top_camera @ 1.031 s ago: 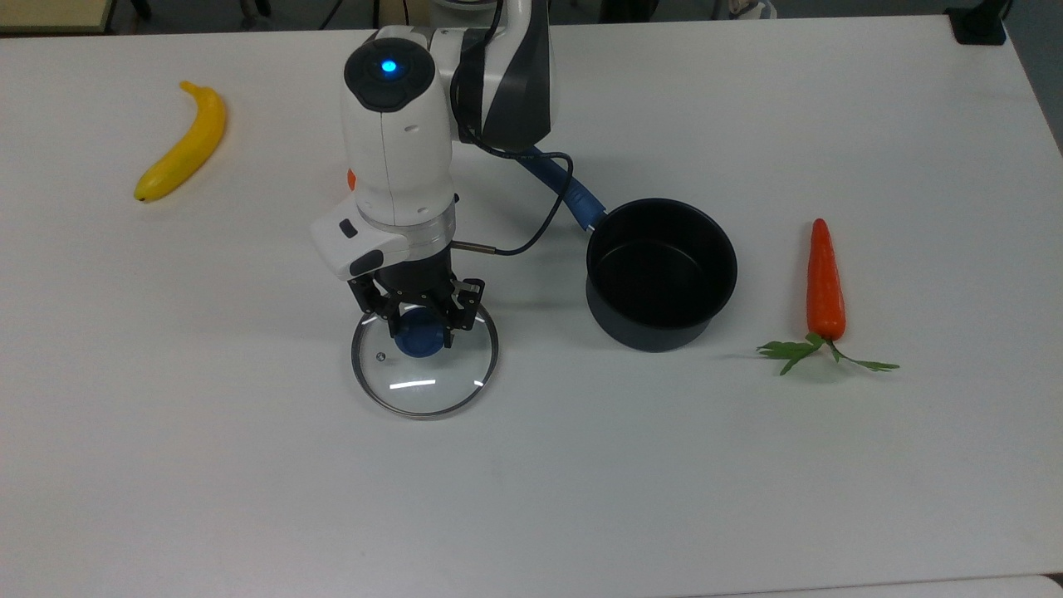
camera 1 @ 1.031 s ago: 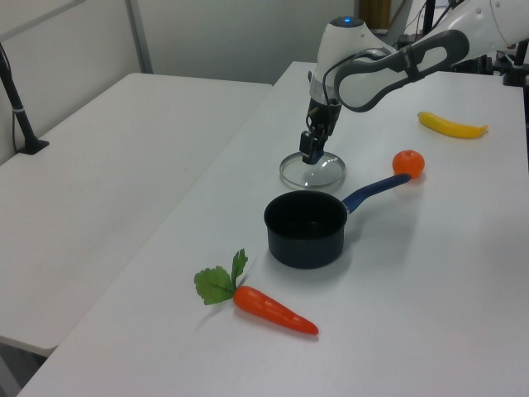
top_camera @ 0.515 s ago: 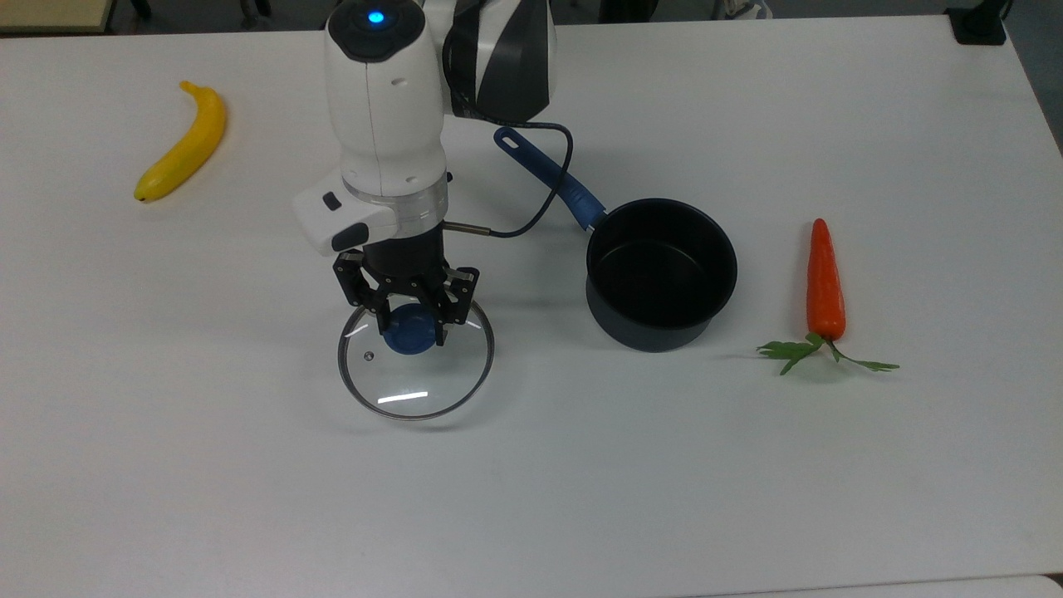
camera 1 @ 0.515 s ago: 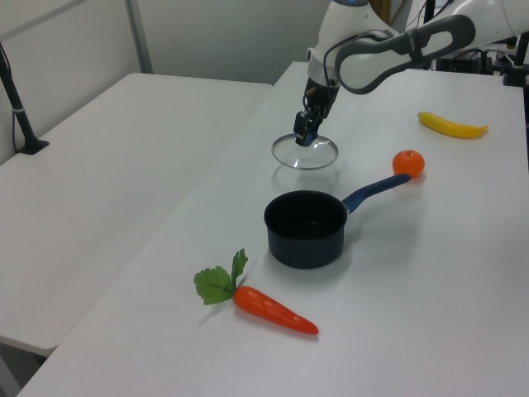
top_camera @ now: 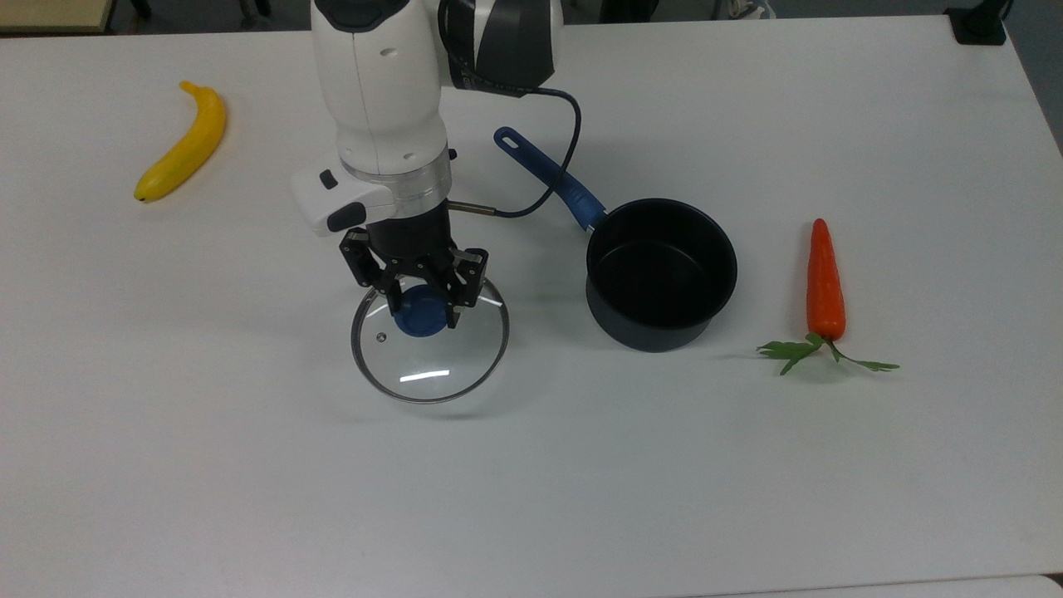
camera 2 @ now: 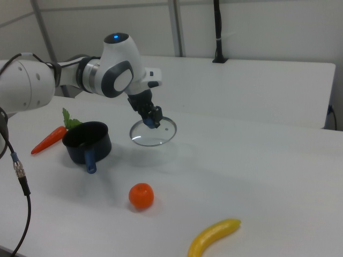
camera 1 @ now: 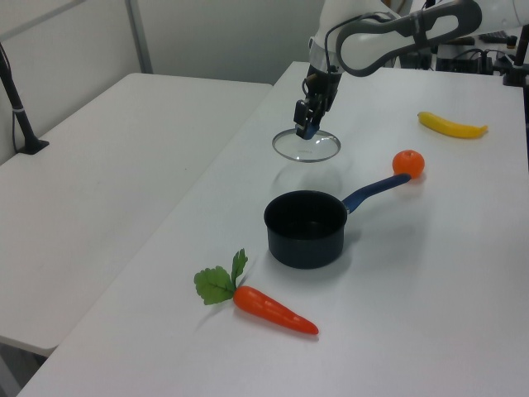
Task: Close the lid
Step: 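Carry the glass lid over the black saucepan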
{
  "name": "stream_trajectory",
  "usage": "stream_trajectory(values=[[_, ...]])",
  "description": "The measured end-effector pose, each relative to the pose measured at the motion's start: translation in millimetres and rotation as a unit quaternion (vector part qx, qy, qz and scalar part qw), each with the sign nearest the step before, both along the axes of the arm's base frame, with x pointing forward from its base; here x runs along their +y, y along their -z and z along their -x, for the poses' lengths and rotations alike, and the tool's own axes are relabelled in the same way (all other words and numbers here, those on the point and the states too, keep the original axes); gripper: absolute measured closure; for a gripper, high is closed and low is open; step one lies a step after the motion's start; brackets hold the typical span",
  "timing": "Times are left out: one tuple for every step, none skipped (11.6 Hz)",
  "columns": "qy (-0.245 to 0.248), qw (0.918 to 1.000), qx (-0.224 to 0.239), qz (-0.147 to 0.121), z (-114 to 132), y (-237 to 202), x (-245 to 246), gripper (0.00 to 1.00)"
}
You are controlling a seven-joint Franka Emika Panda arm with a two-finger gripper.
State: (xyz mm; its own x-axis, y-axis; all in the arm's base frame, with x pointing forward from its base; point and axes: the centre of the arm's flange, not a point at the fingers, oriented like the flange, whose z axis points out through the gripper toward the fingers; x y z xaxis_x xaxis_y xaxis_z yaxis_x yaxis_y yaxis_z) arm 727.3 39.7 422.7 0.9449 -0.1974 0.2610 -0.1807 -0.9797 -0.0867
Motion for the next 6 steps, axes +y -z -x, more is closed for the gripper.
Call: stream_trajectory(values=[[0.005, 0.9999, 0.009, -0.005, 1, -3, 9, 0.39], [0.009, 0.9998, 0.016, -0.009, 2, -6, 20, 0.39], [0.013, 0.9996, 0.019, -0.013, 3, -11, 32, 0.39], [0.009, 0.9996, 0.023, -0.015, 5, -15, 44, 0.39], [0.004, 0.9995, 0.025, -0.017, 8, -18, 59, 0.39], [-0.004, 0.9995, 0.027, -0.019, 12, -22, 76, 0.39]])
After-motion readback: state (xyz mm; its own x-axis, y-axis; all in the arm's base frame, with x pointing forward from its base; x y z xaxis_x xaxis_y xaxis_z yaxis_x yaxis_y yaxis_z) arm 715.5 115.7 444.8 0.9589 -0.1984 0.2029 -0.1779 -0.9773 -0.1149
